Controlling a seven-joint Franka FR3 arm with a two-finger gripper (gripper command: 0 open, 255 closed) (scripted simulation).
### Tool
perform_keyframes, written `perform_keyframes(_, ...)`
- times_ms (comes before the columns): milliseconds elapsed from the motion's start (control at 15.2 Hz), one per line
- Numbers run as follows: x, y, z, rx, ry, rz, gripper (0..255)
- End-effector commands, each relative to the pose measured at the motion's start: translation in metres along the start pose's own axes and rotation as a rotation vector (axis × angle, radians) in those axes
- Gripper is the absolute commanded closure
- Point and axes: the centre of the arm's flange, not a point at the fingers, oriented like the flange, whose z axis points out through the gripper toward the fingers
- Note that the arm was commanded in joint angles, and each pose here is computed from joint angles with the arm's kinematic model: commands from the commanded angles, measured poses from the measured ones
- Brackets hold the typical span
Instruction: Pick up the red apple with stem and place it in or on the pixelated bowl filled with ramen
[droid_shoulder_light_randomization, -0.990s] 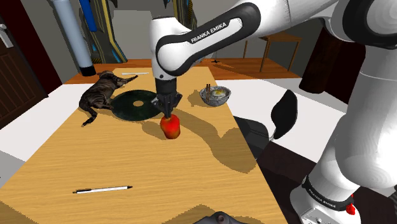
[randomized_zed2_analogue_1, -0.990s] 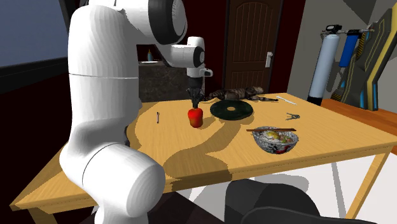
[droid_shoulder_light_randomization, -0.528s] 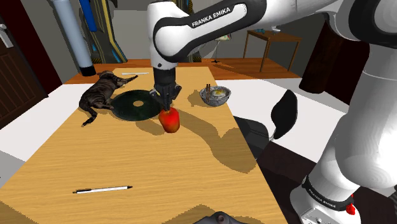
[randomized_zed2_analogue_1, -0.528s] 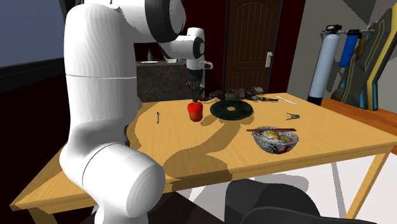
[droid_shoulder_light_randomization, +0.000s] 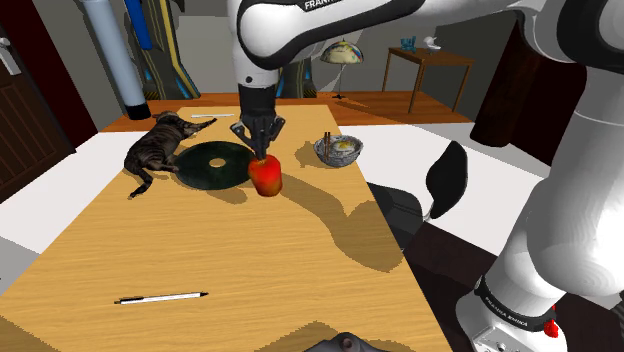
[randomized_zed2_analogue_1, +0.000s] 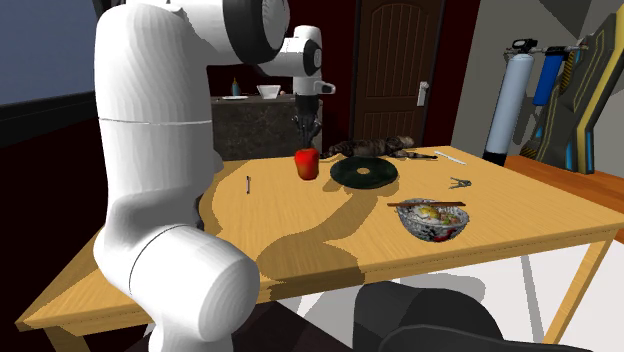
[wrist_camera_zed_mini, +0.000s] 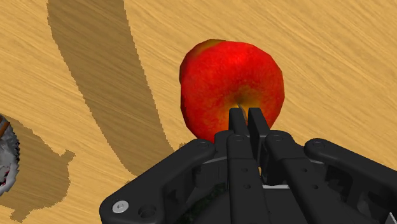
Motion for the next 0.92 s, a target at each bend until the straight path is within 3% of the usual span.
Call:
perform_keyframes(0,0.000,0.001,-0.010,0.000,0.000,0.000,255)
perform_keyframes(726,0.001,-0.002,-0.065,0.000,0.000,0.000,255)
perform_keyframes(858,0.009,0.023,-0.070,0.000,0.000,0.000,255)
